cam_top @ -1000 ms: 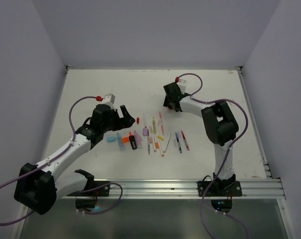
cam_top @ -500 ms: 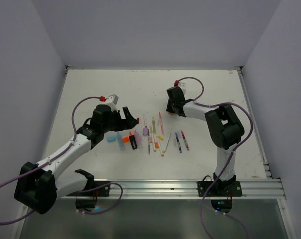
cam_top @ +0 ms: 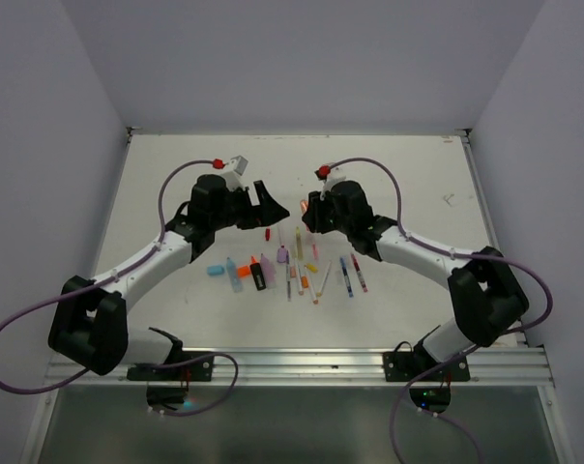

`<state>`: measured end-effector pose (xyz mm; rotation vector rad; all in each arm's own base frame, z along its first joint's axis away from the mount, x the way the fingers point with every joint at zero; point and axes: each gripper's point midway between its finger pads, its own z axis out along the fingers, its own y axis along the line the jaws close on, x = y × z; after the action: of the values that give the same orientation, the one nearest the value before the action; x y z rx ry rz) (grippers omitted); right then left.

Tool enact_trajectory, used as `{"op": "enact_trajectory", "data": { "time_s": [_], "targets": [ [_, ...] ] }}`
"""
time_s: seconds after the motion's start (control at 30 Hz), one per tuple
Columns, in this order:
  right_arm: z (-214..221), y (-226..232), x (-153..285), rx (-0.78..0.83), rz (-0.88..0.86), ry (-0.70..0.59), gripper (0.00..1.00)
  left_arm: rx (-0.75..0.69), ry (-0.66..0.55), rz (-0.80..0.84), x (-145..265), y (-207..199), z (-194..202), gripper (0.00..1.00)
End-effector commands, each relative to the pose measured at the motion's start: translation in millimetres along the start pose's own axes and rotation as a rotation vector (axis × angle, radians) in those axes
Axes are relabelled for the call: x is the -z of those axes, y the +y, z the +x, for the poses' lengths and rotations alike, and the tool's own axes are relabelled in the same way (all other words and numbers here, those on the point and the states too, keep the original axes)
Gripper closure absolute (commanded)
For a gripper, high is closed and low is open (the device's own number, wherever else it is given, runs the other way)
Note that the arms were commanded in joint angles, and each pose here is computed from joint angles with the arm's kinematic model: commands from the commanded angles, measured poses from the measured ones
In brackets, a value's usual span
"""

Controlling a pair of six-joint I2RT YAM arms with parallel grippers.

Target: Open the pen caps

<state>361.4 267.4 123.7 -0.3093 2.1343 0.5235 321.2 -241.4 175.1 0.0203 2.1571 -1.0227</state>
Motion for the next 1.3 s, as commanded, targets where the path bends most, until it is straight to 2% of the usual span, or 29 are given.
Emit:
{"op": "enact_trajectory", "data": {
  "time_s": [0.0, 0.23, 0.53, 1.0, 1.17, 1.2, 1.27],
  "targets": [
    [-19, 46, 23, 0.124, -0.192, -0.094, 0.78, -0.005, -0.042, 0.141, -3, -41, -29, 0.12],
    [-15, 73, 41, 0.160, -0.319, -0.117, 0.78, 0.037, -0.038, 0.127, -12, -40, -35, 0.17],
    [-14, 83, 43, 0.172, -0.360, -0.125, 0.78, 0.077, 0.018, 0.065, -28, -18, -17, 0.38],
    [-14, 86, 43, 0.183, -0.366, -0.131, 0.78, 0.091, 0.069, 0.092, -34, -21, -4, 0.64],
    [-14, 85, 43, 0.174, -0.365, -0.137, 0.78, 0.096, 0.077, 0.089, -32, -18, 2, 0.80],
    [-15, 86, 43, 0.171, -0.367, -0.143, 0.78, 0.091, 0.071, 0.094, -30, -20, 1, 0.88],
    [-15, 88, 45, 0.163, -0.379, -0.142, 0.77, 0.070, 0.057, 0.110, -28, -22, 0, 0.94]
  ]
}}
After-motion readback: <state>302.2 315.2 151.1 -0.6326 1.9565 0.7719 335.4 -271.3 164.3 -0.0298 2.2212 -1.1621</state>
